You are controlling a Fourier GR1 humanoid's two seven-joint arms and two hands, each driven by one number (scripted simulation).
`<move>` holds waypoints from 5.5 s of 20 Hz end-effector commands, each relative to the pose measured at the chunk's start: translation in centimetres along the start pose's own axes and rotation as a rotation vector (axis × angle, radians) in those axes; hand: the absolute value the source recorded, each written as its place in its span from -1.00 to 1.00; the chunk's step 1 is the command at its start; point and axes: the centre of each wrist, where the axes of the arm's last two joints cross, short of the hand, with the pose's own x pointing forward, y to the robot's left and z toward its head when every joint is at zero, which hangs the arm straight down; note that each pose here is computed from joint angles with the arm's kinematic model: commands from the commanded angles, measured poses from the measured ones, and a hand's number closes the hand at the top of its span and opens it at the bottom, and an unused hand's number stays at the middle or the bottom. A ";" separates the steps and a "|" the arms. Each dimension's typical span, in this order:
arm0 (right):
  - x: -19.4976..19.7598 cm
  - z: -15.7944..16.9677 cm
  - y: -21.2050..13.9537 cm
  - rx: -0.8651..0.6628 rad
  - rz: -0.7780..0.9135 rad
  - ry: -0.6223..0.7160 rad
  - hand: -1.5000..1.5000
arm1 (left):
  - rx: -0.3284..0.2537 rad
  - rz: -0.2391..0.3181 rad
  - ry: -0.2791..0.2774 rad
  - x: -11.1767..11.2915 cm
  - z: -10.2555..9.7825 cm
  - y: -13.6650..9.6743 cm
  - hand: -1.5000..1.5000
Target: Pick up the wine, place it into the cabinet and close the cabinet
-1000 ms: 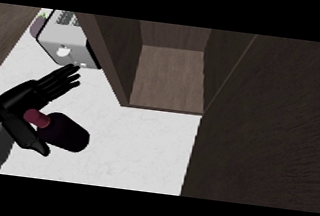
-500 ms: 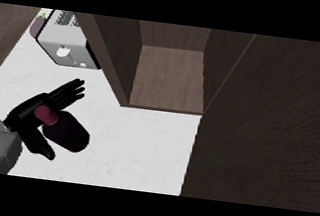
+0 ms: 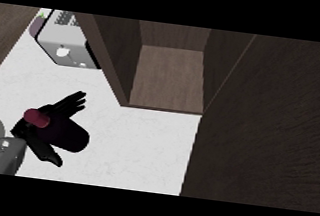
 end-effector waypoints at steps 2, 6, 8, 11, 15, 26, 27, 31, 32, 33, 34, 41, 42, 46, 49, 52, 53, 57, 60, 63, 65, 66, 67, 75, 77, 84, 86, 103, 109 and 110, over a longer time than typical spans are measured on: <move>1.2 0.8 0.1 0.034 -0.037 -0.035 -1.00 | -0.032 0.078 -0.038 -1.5 1.9 2.0 -1.00; 0.7 -0.9 1.4 0.028 -0.032 -0.039 -1.00 | -0.065 0.138 -0.026 -3.1 0.8 -0.1 -1.00; 1.5 0.2 1.2 0.040 -0.023 -0.023 -1.00 | -0.062 0.161 -0.011 -3.3 0.9 0.3 -1.00; 1.7 1.5 0.8 0.064 -0.031 -0.038 -1.00 | -0.055 0.177 -0.041 -3.2 0.7 0.3 -1.00; 1.7 0.6 1.3 0.035 -0.042 -0.039 -1.00 | -0.084 0.180 -0.022 -3.6 -0.3 -0.5 -1.00; 0.9 -0.3 0.5 0.027 -0.019 -0.032 -1.00 | -0.068 0.158 -0.120 -2.5 -1.9 -0.7 -1.00; 1.4 1.5 0.7 0.051 -0.041 -0.017 -1.00 | -0.048 0.167 -0.120 -4.3 -2.0 -2.9 -1.00; 0.7 0.7 0.7 0.033 -0.033 -0.004 -1.00 | -0.060 0.248 -0.105 -4.7 -2.8 -3.9 1.00; 1.5 -0.2 0.8 0.047 -0.021 0.007 -1.00 | -0.058 0.235 -0.094 -3.6 -3.2 -2.8 1.00; 0.8 1.5 0.6 0.043 -0.048 0.001 -1.00 | -0.070 0.259 -0.083 -4.7 -4.0 -4.8 1.00; 1.5 -0.1 0.3 0.061 -0.028 -0.021 -1.00 | -0.064 0.254 -0.074 -3.3 -3.6 -2.5 1.00; 1.2 1.1 -0.2 0.037 -0.031 -0.007 -1.00 | -0.132 0.292 -0.063 -5.4 -5.1 -6.8 1.00; 1.0 0.6 0.3 0.041 -0.039 -0.011 -1.00 | -0.137 0.271 -0.081 -4.8 -4.8 -5.9 1.00; 1.1 0.1 0.0 0.028 -0.016 -0.004 -1.00 | 0.218 0.361 -0.266 -5.1 -4.6 -6.1 1.00; 0.5 0.6 -0.1 0.008 -0.004 0.009 -1.00 | 0.564 0.426 -0.395 -6.8 -1.9 -5.7 1.00; 0.5 0.0 0.0 0.018 0.001 0.013 -1.00 | 0.635 0.448 -0.492 -6.7 -2.9 -7.0 1.00; 0.3 1.3 -0.3 0.013 -0.022 0.009 -1.00 | 0.623 0.447 -0.494 -6.8 -3.0 -7.2 1.00; -0.3 1.7 -0.7 0.023 -0.017 0.006 -1.00 | 0.550 0.481 -0.492 -4.3 -3.8 -7.4 1.00; -0.3 0.7 -0.8 0.033 -0.023 0.022 -1.00 | 0.494 0.448 -0.491 -3.3 -3.9 -8.8 1.00; -0.5 -0.1 -1.8 0.021 -0.021 0.006 -1.00 | 0.453 0.434 -0.501 -2.8 -5.4 -11.3 1.00; -0.5 -0.3 -1.0 0.029 -0.022 0.011 -1.00 | 0.417 0.420 -0.483 -1.8 -5.9 -12.9 1.00; 0.6 0.1 0.4 0.005 -0.025 -0.010 -1.00 | 0.408 0.399 -0.480 -0.3 -4.6 -11.3 1.00; 0.6 0.3 -0.8 0.029 -0.035 0.015 -1.00 | 0.393 0.457 -0.473 -0.5 -6.2 -14.6 1.00; 0.3 -0.6 -1.0 0.035 -0.023 0.014 -1.00 | 0.440 0.437 -0.453 2.3 -6.5 -19.0 1.00; 1.4 2.3 -1.6 0.043 -0.012 0.008 -1.00 | 0.424 0.467 -0.444 2.6 -6.3 -21.0 1.00; 1.1 1.0 -0.5 0.024 -0.026 0.024 -1.00 | 0.466 0.513 -0.384 2.6 -8.1 -20.9 1.00; -0.5 0.4 -0.3 0.035 -0.017 0.037 -1.00 | 0.491 0.504 -0.365 2.7 -9.2 -23.0 1.00; -1.2 -1.6 -0.3 0.051 -0.013 0.018 -1.00 | 0.530 0.438 -0.442 4.4 -15.4 -21.4 1.00; -2.8 -1.4 -0.6 0.042 -0.032 0.040 -1.00 | 0.538 0.446 -0.416 5.8 -16.5 -21.2 1.00; -1.9 -1.1 -1.8 0.050 -0.027 0.008 -1.00 | 0.541 0.458 -0.417 8.1 -18.1 -20.5 1.00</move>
